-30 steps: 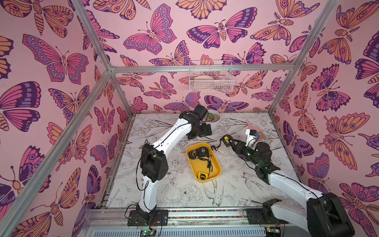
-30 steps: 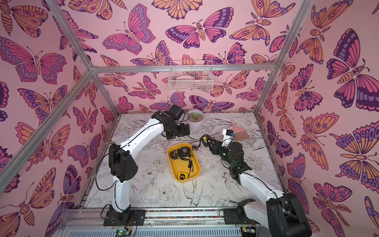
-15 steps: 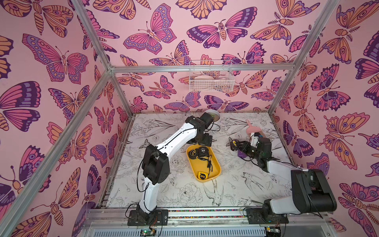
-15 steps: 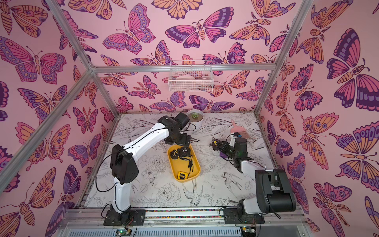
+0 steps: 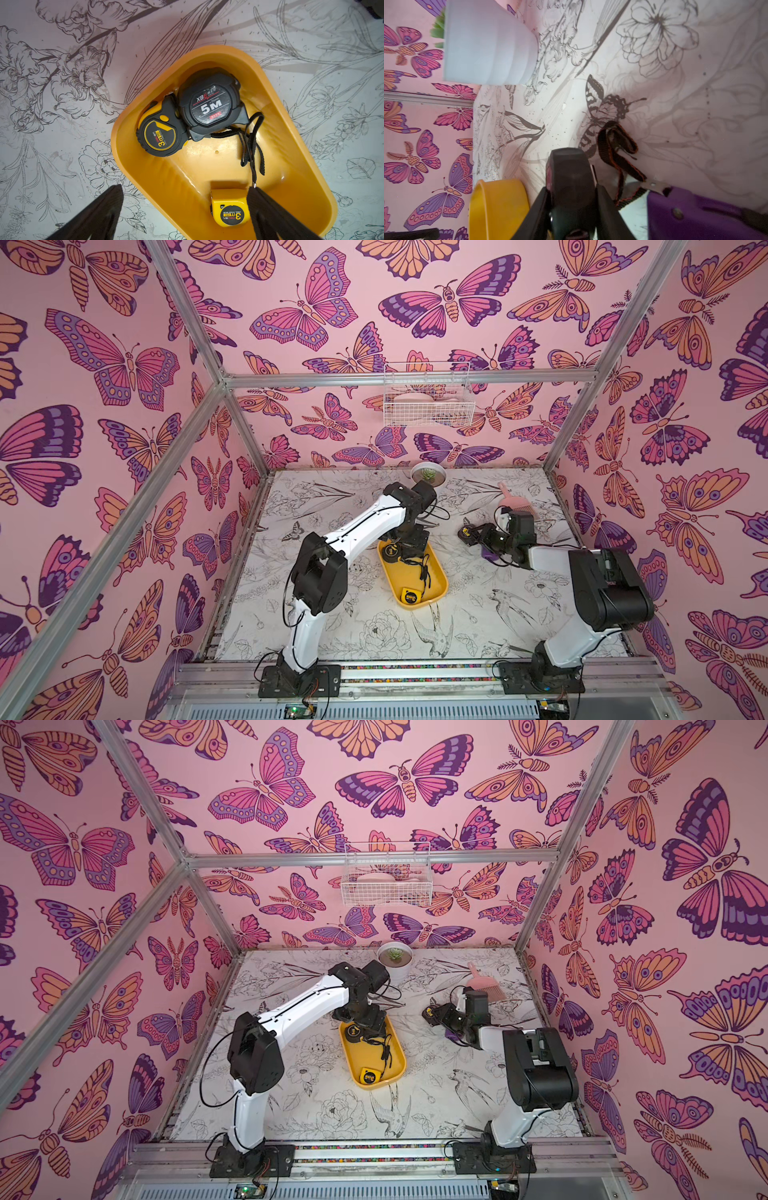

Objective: Take the tape measure out of the storage box
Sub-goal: Place the tape measure at the center of the board.

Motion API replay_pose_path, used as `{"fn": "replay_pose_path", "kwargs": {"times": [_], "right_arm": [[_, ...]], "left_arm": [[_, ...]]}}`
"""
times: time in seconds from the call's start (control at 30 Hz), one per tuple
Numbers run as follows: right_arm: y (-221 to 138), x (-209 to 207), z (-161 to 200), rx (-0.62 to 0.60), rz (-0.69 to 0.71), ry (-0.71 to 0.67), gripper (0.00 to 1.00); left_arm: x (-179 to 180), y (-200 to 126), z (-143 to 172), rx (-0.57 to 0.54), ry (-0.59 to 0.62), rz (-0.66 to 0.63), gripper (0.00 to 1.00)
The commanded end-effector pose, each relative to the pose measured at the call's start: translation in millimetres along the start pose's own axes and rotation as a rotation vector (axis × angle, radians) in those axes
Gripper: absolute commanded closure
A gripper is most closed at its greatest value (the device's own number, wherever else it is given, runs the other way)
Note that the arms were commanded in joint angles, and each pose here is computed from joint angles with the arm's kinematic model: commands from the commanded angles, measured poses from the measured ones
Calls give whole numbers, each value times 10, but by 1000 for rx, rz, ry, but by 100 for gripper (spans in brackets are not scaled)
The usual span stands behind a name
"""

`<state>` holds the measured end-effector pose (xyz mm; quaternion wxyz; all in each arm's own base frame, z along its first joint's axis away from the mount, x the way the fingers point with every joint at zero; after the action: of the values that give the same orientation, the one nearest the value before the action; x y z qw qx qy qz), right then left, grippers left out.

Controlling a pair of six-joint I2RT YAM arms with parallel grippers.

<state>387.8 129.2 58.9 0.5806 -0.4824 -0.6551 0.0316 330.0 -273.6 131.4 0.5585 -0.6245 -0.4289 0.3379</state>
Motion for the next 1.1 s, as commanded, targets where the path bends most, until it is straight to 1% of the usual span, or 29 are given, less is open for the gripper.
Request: {"fn": "replay_pose_path", "kwargs": {"times": [0.0,0.13,0.17,0.23,0.3,0.43,0.57,0.7,0.8,0.83,0.9,1.07], "right_arm": [[35,-79,7,16,73,-22,86],[21,-182,35,24,137,-20,82],[15,-201,37,26,150,-22,78],[11,-221,51,38,170,-32,74],[3,-240,52,49,202,-44,60],[-21,-227,30,55,242,-81,50],[-65,-178,-61,38,278,-116,28],[-216,-29,-233,-21,296,-163,21],[-367,150,-345,-64,282,-199,17],[-485,291,-403,-98,258,-219,16],[-580,414,-414,-115,237,-245,12],[-775,605,-374,-149,218,-299,9]], "left_arm": [[-26,96,0,34,52,-25,1],[-114,171,-88,35,84,-12,1],[-126,190,-103,37,87,-9,0],[-153,217,-146,35,92,-2,0],[-176,244,-191,31,99,3,0],[-196,276,-264,24,114,0,1],[-230,288,-331,13,131,9,0],[-301,298,-356,11,154,36,1],[-344,379,-326,32,163,42,0],[-354,411,-317,39,166,39,0],[-369,473,-301,51,172,33,0],[-351,573,-303,56,201,-17,0]]}}
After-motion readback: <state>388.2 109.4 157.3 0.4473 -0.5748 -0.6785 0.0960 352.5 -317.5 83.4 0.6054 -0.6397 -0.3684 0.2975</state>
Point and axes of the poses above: each gripper's point midway between its finger pads, its own y axis out along the fingers, its own x axis along the line the jaws close on, z = x × y, the point moved 1 cm from there along -y, back along the fingers, and after that the axes turned 4 degrees about y, right-handed, at the moved point
